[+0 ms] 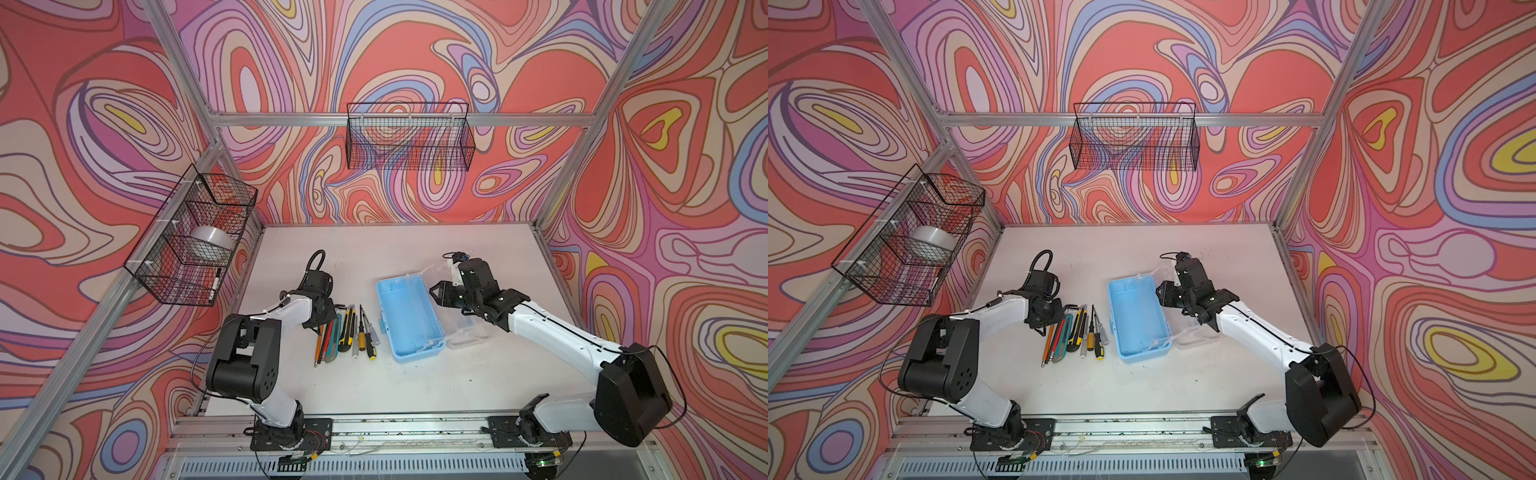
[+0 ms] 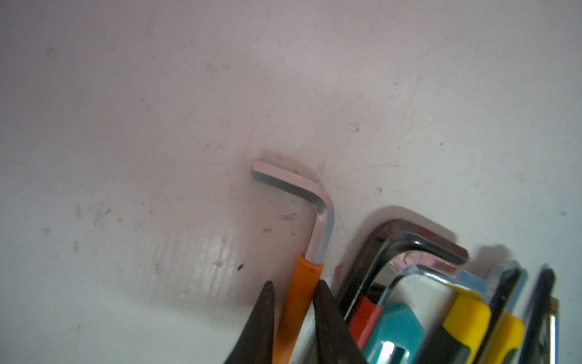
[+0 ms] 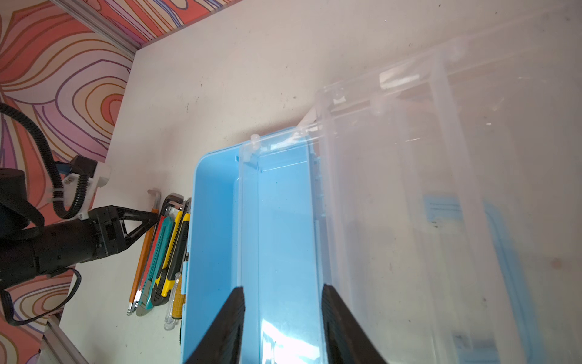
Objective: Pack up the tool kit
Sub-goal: 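Lower the left gripper onto the orange-handled hex key and close it, then lift the orange hex key with the left gripper and carry it over the blue box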
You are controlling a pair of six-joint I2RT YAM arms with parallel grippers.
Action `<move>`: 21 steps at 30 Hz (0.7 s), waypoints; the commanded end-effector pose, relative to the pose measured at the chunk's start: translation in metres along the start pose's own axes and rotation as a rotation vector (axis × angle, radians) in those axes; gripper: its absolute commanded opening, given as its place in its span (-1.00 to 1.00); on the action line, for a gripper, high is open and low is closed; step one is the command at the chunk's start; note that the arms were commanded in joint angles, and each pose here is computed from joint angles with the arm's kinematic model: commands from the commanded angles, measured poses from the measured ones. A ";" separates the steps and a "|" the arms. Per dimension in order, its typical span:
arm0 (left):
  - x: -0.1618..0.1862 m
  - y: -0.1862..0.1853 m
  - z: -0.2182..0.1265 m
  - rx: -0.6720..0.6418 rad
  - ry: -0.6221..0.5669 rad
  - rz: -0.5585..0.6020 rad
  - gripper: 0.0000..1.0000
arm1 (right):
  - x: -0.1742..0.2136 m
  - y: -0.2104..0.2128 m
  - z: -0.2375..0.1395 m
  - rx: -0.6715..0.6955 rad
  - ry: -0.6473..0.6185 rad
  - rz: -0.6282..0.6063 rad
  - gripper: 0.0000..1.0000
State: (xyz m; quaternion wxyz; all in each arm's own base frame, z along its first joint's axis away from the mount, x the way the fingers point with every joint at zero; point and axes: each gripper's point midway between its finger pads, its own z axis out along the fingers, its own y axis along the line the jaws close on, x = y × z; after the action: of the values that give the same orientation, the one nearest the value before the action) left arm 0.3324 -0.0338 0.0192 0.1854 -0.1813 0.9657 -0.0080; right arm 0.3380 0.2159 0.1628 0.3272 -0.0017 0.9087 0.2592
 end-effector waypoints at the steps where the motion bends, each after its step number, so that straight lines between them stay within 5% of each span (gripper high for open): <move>1: 0.008 0.003 0.003 -0.023 0.042 0.013 -0.60 | -0.003 0.002 -0.007 -0.001 -0.029 -0.022 -0.16; 16: -0.012 -0.010 0.013 -0.021 0.045 0.038 -0.71 | -0.012 0.006 -0.006 0.005 -0.038 -0.025 -0.15; 21: -0.016 -0.013 0.014 -0.017 0.041 0.042 -0.97 | -0.013 0.008 0.001 -0.001 -0.025 -0.022 -0.16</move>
State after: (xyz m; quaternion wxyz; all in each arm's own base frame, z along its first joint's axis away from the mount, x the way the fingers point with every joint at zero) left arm 0.3608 -0.0367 0.0202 0.1846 -0.1678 0.9684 -0.0002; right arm 0.3425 0.2144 0.1692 0.3385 -0.0010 0.9063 0.2529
